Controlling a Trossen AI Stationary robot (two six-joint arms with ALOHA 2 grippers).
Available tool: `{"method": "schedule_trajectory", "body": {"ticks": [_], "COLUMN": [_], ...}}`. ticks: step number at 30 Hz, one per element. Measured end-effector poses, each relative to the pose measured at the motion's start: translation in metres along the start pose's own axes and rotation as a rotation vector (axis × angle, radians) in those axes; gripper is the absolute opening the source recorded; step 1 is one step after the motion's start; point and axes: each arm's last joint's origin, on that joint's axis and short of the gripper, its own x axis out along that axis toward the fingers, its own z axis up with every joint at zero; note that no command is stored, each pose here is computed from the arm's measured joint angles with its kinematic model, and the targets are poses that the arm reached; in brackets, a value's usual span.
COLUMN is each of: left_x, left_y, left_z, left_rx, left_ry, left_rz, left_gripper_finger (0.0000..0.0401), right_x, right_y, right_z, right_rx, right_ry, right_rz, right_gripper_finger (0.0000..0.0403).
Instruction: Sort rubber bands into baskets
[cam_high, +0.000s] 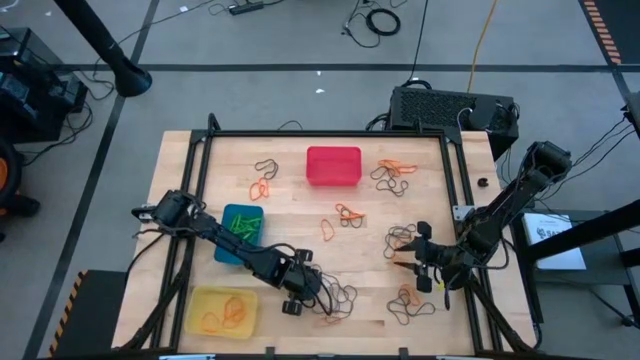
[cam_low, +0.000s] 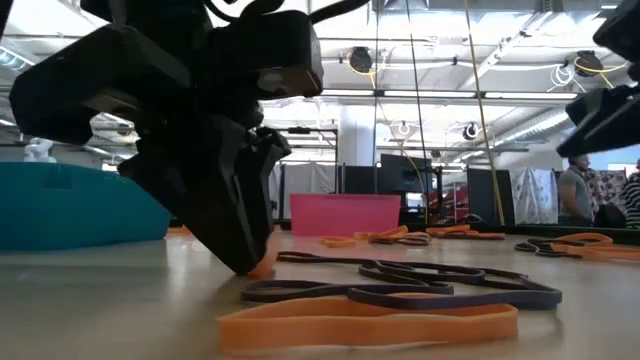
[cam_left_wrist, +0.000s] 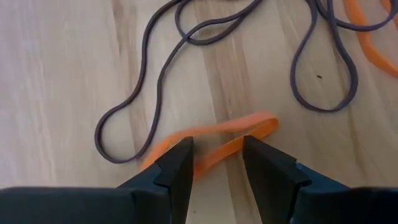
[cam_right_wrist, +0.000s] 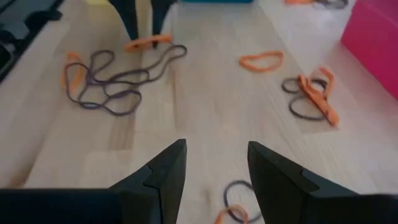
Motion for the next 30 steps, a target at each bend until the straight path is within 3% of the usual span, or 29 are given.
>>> {"method": "schedule_trajectory", "body": {"ticks": [7, 17, 24, 30], "left_x": [0.0, 0.0, -0.009, -0.037], "left_y": [0.0, -0.001, -0.005, -0.021], "left_z": [0.0, 0.001, 0.02, 0.029], "left_rx": [-0.004, -0.004, -0.003, -0.037], "left_ry": [0.001, -0.014, -0.068, 0.069], "left_rz": [-0.035, -0.038, -0.013, 0.004], "left_gripper_finger": [0.0129, 0.0011, 0.0004, 0.0004], "right_x": [0.0, 0.0, 0.0, 0.0], "right_y": [0.002, 0.003, 0.005, 0.006], "right_z": [0.002, 0.004, 0.007, 0.009], "right_rx": [-0.001, 0.042, 0.053, 0.07], "right_ry": [-0.013, -0.029, -0.051, -0.066], "right_rz": [0.014, 0.027, 0.043, 0.056], "right_gripper_finger": [0.0164, 0.0164, 0.0164, 0.0164]}}
